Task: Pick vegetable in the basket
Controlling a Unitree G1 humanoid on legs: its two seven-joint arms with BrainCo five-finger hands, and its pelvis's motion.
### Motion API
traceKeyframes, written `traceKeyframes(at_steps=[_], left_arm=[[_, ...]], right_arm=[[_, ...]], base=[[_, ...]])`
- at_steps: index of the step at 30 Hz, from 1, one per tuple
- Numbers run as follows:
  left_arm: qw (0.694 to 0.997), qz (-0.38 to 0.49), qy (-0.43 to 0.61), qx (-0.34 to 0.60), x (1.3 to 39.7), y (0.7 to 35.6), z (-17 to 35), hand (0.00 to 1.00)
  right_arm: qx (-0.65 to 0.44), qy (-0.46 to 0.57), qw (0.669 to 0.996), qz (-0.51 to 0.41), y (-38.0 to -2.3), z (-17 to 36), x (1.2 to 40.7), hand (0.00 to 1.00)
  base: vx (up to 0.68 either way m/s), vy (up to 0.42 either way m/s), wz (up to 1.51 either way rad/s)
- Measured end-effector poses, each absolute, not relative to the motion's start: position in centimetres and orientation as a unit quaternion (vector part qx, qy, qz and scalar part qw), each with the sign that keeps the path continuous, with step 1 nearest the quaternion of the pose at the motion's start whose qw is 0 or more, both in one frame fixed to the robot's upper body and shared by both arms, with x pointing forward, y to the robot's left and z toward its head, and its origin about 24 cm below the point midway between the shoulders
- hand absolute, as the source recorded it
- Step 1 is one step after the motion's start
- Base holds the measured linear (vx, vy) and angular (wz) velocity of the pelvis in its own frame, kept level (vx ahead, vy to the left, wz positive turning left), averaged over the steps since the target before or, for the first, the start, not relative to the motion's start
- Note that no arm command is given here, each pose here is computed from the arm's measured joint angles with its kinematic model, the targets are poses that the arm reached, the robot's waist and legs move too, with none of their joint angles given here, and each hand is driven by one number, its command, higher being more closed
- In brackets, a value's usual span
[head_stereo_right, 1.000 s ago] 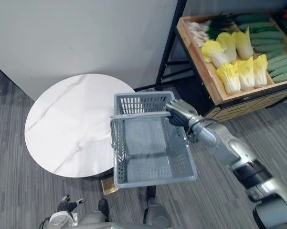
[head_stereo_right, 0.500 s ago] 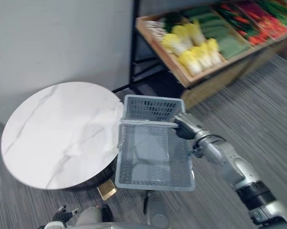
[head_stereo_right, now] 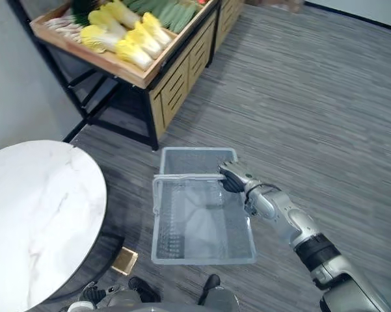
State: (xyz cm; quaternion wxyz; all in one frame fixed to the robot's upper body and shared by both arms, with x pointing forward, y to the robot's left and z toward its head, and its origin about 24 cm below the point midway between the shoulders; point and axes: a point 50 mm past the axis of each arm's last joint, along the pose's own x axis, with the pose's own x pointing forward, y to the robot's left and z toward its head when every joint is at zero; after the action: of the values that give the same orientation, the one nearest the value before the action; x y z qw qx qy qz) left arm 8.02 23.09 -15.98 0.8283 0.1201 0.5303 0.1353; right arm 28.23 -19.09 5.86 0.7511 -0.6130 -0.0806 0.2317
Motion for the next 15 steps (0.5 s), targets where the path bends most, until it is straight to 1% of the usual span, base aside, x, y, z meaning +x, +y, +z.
traceKeyframes(at_steps=[3, 6, 10, 12, 13, 15], left_arm=[[0.829, 0.145, 0.528, 0.114, 7.9, 23.1, -15.9, 0.00], [0.831, 0.160, 0.524, 0.094, 7.6, 22.5, -16.0, 0.00], [0.837, 0.152, 0.519, 0.081, 7.1, 21.3, -16.2, 0.00], [0.840, 0.145, 0.518, 0.077, 7.1, 20.8, -16.3, 0.00], [0.840, 0.145, 0.517, 0.078, 7.1, 20.8, -16.3, 0.00], [0.840, 0.150, 0.514, 0.087, 7.0, 21.7, -16.1, 0.00]], right_arm=[[-0.619, -0.074, 0.746, 0.233, -19.4, 5.5, 27.9, 1.00], [-0.623, -0.066, 0.746, 0.225, -19.9, 5.4, 28.5, 1.00], [-0.632, -0.035, 0.746, 0.208, -21.6, 4.8, 28.8, 1.00], [-0.642, -0.002, 0.742, 0.195, -23.7, 4.3, 28.2, 1.00], [-0.639, 0.008, 0.744, 0.193, -24.0, 3.8, 27.8, 1.00], [-0.641, 0.037, 0.747, 0.175, -25.9, 3.4, 27.2, 1.00]], base=[[-0.07, -0.149, -0.69], [-0.06, -0.037, -1.25], [-0.05, 0.124, -0.99], [-0.01, 0.200, -0.50], [0.04, 0.225, -0.18], [0.05, 0.171, -0.18]])
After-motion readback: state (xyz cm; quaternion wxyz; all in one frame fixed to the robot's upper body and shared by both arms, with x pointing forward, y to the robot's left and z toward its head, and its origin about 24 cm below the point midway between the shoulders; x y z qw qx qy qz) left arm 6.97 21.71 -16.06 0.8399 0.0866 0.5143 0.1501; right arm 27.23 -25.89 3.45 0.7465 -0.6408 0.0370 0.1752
